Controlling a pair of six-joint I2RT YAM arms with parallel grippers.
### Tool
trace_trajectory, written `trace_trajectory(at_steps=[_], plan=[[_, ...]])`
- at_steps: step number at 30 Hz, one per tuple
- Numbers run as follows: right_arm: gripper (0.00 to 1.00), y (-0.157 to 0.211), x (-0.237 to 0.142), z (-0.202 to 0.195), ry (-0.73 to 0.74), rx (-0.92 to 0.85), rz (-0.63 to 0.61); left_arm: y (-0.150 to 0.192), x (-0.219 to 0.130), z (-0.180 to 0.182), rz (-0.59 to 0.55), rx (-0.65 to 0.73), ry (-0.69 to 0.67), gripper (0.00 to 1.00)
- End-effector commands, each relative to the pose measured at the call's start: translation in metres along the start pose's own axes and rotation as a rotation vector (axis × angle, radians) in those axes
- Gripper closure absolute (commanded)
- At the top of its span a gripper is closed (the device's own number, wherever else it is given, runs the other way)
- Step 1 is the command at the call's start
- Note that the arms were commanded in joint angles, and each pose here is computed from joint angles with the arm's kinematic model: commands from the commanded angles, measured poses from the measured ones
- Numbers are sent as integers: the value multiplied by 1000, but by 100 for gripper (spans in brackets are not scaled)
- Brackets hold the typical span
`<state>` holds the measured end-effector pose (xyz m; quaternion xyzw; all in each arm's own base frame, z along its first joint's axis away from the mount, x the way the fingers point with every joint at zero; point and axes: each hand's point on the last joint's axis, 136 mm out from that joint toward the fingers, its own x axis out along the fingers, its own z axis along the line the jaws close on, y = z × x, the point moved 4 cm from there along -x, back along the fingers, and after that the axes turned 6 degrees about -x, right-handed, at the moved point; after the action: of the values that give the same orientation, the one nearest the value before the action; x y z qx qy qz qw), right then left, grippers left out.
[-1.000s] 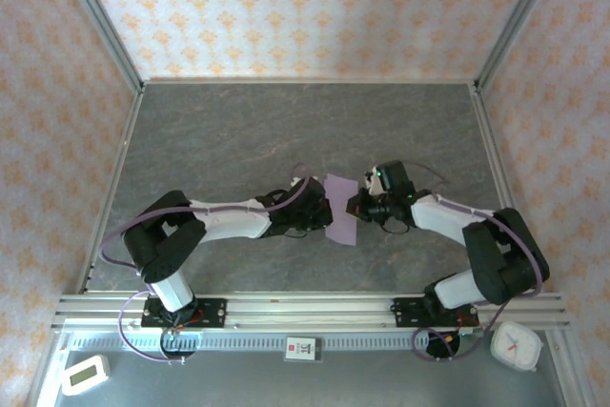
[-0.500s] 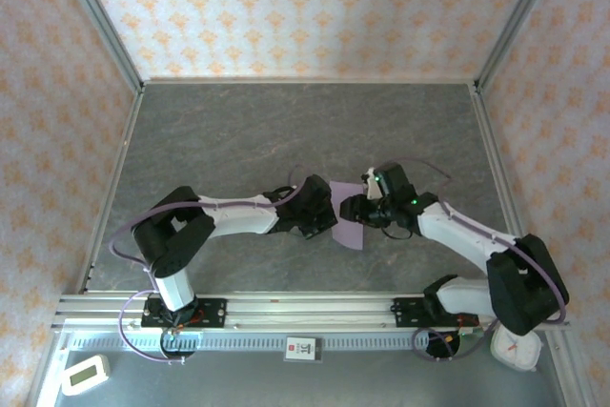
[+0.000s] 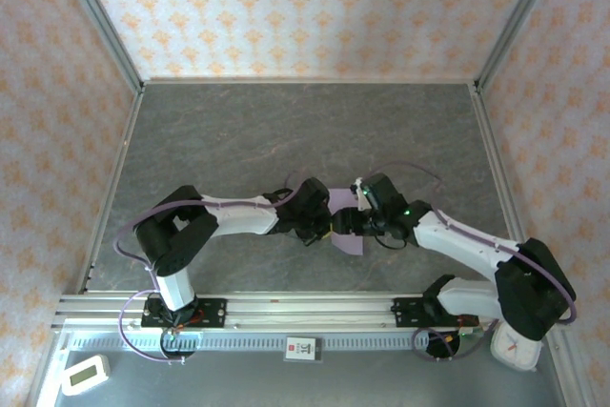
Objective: Fold a paper plane with a square sheet of paper (pick it up from the middle)
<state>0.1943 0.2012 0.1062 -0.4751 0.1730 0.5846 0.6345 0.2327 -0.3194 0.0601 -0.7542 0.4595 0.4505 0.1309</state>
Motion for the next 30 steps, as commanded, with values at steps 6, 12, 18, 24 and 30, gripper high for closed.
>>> trace_trajectory(at_steps=[6,12,18,24,30], plan=[[44,30,7,3,14,-24,76,-14,-3,9,-33,-67,7,100],[48,26,-4,7,-3,-14,22,-18,-5,8,-47,-65,10,100],[49,27,2,12,-41,-37,36,-17,-6,3,-28,-96,40,100],[46,27,11,13,-7,-70,54,-14,-7,-3,-7,-118,71,100],[43,22,18,8,39,-79,58,-13,-9,-7,6,-127,84,100]])
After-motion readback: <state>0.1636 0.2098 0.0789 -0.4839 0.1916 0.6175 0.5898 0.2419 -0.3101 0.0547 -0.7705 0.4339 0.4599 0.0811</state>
